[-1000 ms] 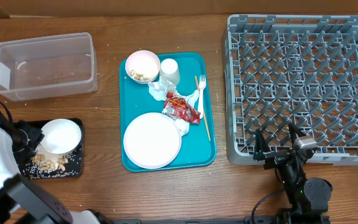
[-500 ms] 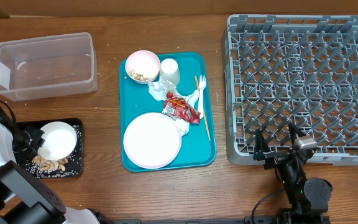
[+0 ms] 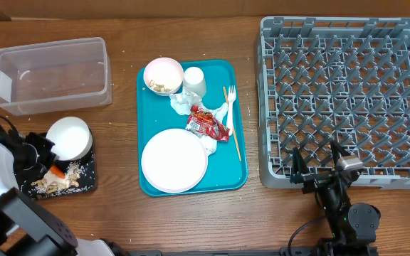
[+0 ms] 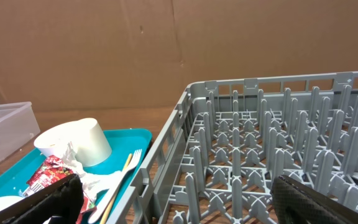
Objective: Sort waste into correct bins and load items into the dishwasher rack
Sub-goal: 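Tip the bowl with the left gripper to dump rice onto the black tray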
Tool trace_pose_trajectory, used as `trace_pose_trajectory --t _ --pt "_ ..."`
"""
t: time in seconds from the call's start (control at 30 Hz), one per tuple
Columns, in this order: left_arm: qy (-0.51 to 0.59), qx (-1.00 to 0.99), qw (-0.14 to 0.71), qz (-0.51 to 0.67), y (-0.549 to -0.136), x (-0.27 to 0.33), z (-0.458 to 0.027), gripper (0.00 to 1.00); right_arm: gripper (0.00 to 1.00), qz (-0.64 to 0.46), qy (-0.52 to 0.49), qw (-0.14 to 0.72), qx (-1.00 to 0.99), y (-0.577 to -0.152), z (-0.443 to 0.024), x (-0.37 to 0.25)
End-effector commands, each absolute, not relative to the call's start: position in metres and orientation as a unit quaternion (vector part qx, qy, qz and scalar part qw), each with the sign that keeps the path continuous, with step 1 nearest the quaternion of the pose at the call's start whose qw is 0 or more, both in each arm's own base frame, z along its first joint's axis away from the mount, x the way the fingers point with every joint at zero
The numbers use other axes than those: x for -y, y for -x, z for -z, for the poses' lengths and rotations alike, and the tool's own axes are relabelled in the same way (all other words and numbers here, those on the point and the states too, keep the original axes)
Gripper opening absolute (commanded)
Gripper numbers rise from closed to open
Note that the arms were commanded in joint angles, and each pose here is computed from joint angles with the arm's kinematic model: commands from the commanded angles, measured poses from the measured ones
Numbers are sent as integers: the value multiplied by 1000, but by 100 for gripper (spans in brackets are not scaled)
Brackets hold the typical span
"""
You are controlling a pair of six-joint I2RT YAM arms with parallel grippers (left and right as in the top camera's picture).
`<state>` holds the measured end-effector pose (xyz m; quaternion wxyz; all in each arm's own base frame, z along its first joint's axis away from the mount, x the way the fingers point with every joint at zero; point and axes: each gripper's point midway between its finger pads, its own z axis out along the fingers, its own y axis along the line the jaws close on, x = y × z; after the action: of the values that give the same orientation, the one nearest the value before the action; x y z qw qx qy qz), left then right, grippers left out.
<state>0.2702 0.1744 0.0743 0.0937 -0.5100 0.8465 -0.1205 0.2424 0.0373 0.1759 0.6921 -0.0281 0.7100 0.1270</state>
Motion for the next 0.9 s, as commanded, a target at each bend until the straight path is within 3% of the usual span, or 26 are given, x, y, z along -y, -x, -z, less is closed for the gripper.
trace_pose_trajectory --t 0.0,0.27,0.47,0.7,0.87 --pt "469 -842 155 216 -286 -154 -115 4 100 -125 32 694 -708 -242 -174 -38" --pt "404 -762 252 439 -293 -132 -186 4 100 -125 32 694 -708 -242 -174 -38" --pt "383 -684 300 543 -288 -136 -209 4 100 -125 32 694 -708 -242 -174 -38" --pt "388 -586 287 651 -289 -132 -200 4 100 -125 32 694 -708 -242 -174 -38" --pt "425 -560 247 667 -288 -131 -165 4 100 -125 32 694 -708 -242 -174 -38"
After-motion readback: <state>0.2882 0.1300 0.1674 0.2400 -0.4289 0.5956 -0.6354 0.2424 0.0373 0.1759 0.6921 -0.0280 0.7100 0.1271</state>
